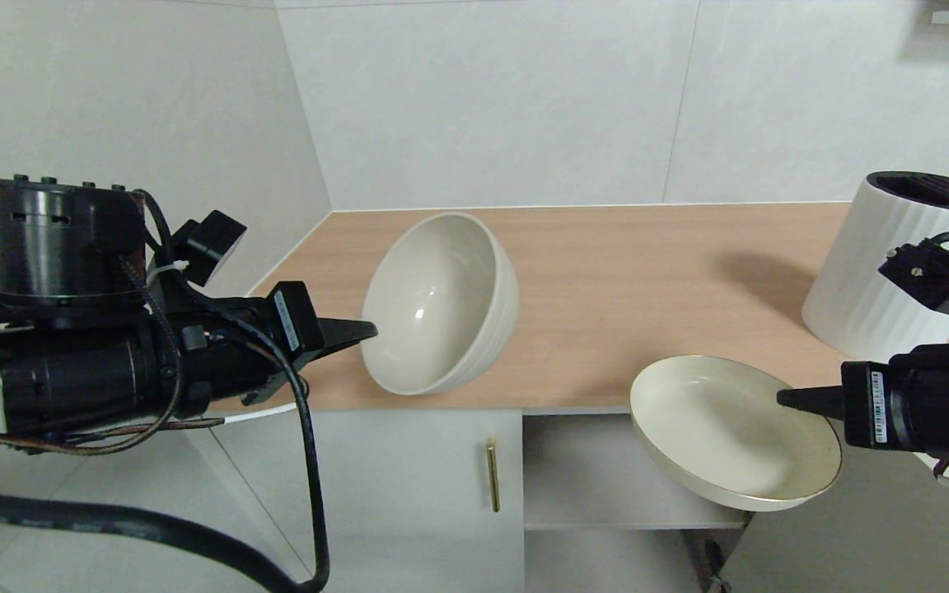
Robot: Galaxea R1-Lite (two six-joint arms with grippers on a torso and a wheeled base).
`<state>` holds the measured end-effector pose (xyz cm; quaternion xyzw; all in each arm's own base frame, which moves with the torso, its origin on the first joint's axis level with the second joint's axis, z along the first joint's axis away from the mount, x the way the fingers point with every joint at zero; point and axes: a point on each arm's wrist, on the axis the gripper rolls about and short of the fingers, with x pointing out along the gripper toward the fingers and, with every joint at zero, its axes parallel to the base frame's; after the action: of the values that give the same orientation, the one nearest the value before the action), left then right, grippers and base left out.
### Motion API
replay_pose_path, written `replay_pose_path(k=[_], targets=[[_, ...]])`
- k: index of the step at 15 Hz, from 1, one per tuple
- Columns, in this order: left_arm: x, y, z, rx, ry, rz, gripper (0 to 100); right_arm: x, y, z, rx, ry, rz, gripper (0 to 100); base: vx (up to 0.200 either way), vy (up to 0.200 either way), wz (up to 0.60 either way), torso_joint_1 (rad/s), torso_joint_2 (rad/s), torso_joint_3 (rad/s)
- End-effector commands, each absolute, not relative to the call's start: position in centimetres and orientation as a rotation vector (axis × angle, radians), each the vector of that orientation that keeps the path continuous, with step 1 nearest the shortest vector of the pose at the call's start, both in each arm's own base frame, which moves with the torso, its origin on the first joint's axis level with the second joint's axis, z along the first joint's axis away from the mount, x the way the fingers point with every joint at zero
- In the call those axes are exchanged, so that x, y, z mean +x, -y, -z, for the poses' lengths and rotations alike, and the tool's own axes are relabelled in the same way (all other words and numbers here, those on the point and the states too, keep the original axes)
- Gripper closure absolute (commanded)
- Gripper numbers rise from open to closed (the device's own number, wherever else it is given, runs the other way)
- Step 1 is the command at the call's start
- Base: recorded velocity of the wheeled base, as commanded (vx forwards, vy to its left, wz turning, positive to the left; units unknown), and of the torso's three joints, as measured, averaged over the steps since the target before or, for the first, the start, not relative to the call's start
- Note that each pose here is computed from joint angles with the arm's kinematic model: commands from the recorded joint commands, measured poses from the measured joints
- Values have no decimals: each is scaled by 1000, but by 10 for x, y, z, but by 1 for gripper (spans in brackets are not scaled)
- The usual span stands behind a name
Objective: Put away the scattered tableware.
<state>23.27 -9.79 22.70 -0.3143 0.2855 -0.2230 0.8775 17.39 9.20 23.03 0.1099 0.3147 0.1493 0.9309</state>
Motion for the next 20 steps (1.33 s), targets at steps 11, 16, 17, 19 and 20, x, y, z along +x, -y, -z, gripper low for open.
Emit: replay_pose_path(k=[11, 16, 17, 19, 20], targets=[[234, 99, -225, -654, -602, 463, 100, 177, -94, -221, 203, -649, -312, 100, 0, 0, 0, -159, 403, 238], [234, 99, -226, -655, -600, 464, 100, 177, -94, -221, 202, -652, -311, 100, 0, 0, 0, -153, 462, 302], [233, 98, -226, -653, -597, 465, 100, 178, -94, -220, 201, -655, -310, 100, 0, 0, 0, -139, 452, 325], [230, 97, -226, -633, -589, 474, 100, 178, -94, -220, 201, -655, -310, 100, 0, 0, 0, -107, 415, 308], [215, 92, -232, -575, -535, 521, 100, 178, -94, -220, 201, -656, -310, 100, 0, 0, 0, -56, 232, 159]])
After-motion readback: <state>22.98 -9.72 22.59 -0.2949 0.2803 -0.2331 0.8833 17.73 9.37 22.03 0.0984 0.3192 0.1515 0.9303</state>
